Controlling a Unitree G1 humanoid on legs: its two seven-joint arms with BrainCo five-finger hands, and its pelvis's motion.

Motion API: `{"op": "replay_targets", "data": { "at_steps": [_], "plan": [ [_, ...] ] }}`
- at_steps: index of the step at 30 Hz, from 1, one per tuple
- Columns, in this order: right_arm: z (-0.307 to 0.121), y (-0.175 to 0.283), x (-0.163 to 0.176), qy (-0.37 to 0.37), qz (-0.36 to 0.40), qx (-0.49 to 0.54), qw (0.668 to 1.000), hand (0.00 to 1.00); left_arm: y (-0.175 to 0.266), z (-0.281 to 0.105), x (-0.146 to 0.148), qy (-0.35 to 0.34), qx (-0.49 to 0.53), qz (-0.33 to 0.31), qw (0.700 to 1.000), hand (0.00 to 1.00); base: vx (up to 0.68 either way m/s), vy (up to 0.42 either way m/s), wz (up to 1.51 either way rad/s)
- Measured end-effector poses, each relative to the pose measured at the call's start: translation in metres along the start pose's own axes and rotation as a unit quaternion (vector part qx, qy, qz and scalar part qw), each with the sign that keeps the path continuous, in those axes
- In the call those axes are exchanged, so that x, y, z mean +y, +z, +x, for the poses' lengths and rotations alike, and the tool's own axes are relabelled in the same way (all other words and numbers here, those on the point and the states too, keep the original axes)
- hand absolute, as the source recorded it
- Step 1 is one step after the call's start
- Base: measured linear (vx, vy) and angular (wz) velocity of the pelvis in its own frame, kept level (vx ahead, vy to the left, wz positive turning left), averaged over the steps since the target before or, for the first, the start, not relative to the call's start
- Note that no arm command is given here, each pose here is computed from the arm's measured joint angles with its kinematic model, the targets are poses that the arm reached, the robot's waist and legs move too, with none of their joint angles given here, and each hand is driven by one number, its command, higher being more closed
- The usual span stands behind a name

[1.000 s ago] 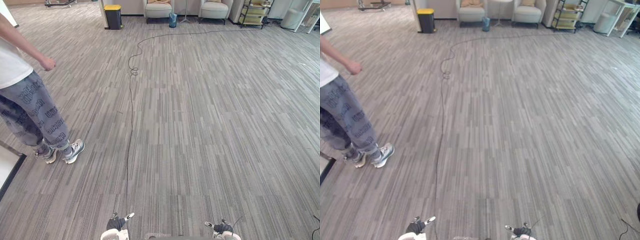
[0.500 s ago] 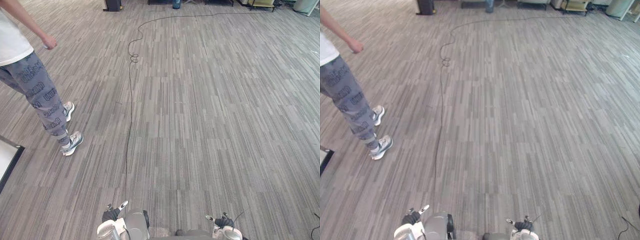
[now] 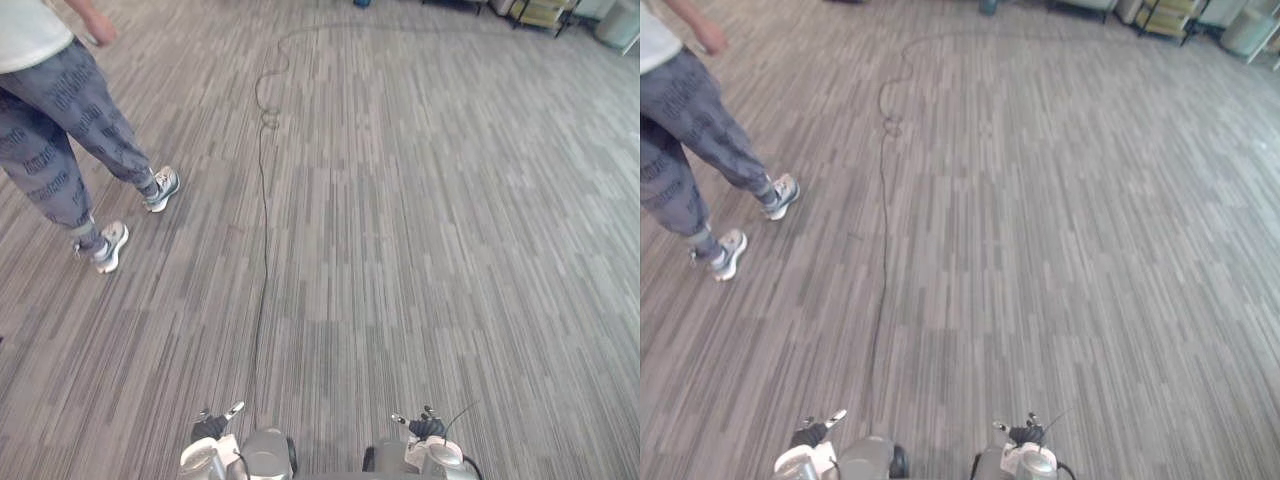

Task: Pick up cushions and gather them together orderly.

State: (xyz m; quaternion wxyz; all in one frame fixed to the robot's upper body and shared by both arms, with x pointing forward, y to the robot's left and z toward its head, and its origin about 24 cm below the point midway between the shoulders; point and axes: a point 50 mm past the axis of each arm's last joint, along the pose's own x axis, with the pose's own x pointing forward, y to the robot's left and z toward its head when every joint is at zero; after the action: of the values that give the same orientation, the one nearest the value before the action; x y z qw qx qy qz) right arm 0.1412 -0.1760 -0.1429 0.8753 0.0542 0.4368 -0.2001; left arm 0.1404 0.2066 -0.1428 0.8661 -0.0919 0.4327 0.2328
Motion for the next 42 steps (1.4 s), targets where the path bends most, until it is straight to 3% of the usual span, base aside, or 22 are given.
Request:
{"op": "replay_targets", "data": {
  "at_steps": [12,17,23,28,42],
  "plan": [
    [0.010,0.013,-0.029,-0.036,-0.012,-0.003,0.999,0.00,-0.016,-0.005,-0.018,-0.017,0.031,-0.016,0.999,0.00,0.63,-0.103,0.24],
    [0.004,-0.002,0.001,0.004,-0.010,0.024,1.000,0.00,0.003,-0.002,-0.002,-0.006,-0.015,-0.023,1.000,0.00,0.57,0.008,-0.25],
    [0.000,-0.008,0.019,0.030,-0.017,0.039,0.999,0.00,0.012,-0.002,-0.003,-0.011,-0.043,-0.034,0.998,0.00,0.73,0.270,-0.52],
    [0.001,0.002,0.020,0.032,-0.016,0.010,0.999,0.00,0.007,-0.001,0.006,0.002,-0.025,-0.034,0.999,0.00,0.68,0.328,-0.72],
    [0.001,0.009,0.011,0.030,-0.008,-0.010,0.999,0.00,-0.009,-0.002,-0.012,-0.032,0.015,0.025,0.999,0.00,0.43,0.000,-0.55]
  ]
}}
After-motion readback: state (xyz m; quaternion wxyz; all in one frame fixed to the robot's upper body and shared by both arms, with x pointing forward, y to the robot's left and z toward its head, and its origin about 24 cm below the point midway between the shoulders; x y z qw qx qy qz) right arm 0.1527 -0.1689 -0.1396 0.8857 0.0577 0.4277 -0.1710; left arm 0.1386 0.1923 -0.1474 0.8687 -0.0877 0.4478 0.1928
